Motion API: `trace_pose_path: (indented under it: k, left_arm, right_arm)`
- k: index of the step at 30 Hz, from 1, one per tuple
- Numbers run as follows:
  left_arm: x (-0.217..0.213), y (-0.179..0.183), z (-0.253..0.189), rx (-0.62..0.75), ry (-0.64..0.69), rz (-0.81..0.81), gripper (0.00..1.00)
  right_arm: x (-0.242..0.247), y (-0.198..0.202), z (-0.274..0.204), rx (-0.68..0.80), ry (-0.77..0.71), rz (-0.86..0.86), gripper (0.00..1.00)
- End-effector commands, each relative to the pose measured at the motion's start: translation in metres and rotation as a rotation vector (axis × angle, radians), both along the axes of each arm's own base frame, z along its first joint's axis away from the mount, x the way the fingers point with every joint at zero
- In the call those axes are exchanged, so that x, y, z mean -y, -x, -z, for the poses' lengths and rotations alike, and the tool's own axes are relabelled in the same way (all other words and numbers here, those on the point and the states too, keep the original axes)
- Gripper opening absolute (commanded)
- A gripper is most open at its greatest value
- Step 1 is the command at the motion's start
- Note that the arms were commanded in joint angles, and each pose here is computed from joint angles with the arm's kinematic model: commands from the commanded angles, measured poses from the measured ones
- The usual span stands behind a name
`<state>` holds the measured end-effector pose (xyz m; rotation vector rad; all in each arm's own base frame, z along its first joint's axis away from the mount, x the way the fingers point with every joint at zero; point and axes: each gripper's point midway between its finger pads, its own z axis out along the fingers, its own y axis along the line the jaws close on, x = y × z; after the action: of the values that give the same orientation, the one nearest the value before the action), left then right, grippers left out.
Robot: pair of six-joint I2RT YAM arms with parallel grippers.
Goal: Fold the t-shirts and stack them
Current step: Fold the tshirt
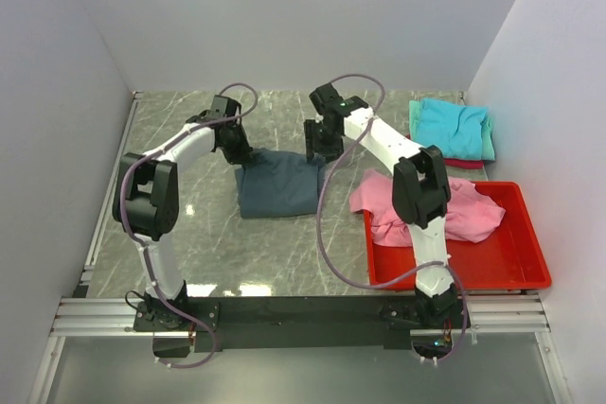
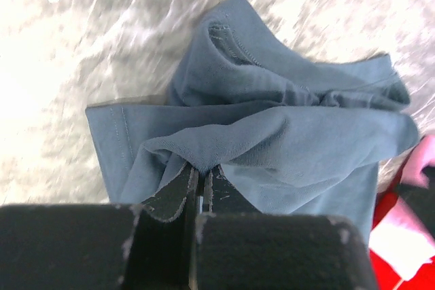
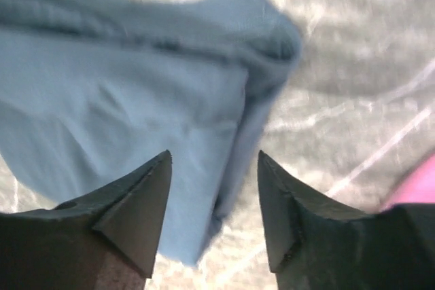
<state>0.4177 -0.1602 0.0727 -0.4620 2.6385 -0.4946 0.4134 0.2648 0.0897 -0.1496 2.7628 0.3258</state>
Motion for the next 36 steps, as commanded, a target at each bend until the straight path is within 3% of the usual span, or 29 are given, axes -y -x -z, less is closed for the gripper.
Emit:
trace_pose_path:
  k: [1,11,19,36]
  left_arm:
    - [0.008,-0.026,-0.02,0.087,0.025,0.031,0.01]
    - [0.014,-0.042,-0.017,0.089,0.045,0.033,0.0]
    - [0.017,-0.042,-0.013,0.083,0.057,0.044,0.0]
    - [0.027,-0.06,-0.019,0.104,0.092,0.051,0.01]
  right_arm:
    - [-0.004,0.009,-0.053,0.093,-0.098,-0.008,0.63]
    - [-0.001,0.072,-0.045,-0.02,-0.205,-0.066,0.61]
    - [-0.01,0.082,-0.012,-0.086,-0.191,-0.082,0.59]
    - [0.033,0.12,0.072,-0.207,0.077,-0.05,0.59]
